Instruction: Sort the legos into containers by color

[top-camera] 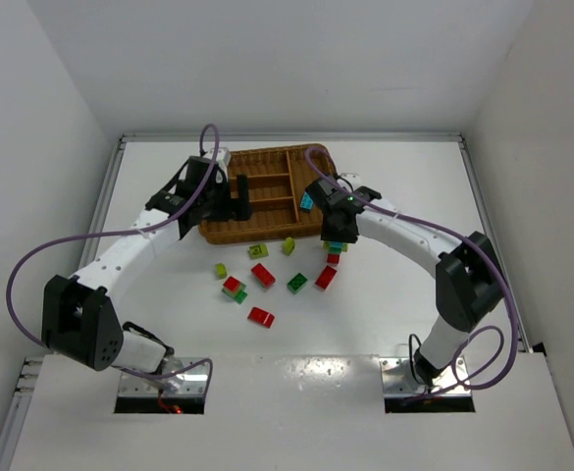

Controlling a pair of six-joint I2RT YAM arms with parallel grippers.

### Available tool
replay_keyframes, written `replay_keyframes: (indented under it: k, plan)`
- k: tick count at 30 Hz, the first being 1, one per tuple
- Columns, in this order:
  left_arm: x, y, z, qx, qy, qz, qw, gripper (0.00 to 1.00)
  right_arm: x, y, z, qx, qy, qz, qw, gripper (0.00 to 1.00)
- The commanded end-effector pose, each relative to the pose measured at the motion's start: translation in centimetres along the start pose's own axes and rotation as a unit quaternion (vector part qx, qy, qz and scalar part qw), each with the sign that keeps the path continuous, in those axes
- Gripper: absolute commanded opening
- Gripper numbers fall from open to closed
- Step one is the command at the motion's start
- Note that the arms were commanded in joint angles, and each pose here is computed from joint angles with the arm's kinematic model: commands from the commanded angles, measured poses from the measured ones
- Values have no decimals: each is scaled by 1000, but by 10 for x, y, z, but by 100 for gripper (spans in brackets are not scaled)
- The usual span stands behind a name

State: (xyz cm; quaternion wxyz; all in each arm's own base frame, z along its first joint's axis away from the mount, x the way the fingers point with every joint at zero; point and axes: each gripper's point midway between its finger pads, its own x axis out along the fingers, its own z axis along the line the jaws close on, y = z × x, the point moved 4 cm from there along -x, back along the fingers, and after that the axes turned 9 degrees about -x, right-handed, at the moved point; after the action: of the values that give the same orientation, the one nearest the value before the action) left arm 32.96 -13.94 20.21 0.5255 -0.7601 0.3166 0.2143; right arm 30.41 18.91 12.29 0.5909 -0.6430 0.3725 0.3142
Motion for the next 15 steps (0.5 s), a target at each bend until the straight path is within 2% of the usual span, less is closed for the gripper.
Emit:
replay_keyframes:
  k: [1, 15]
  plan:
    - [2, -1, -8, 4, 18, -4, 1000, 99, -5, -10, 1, 2, -10, -19, 1000, 28]
    - [4, 6, -5, 4, 18, 6, 1000, 99, 3, -5, 6, -10, -20, -7, 1000, 28]
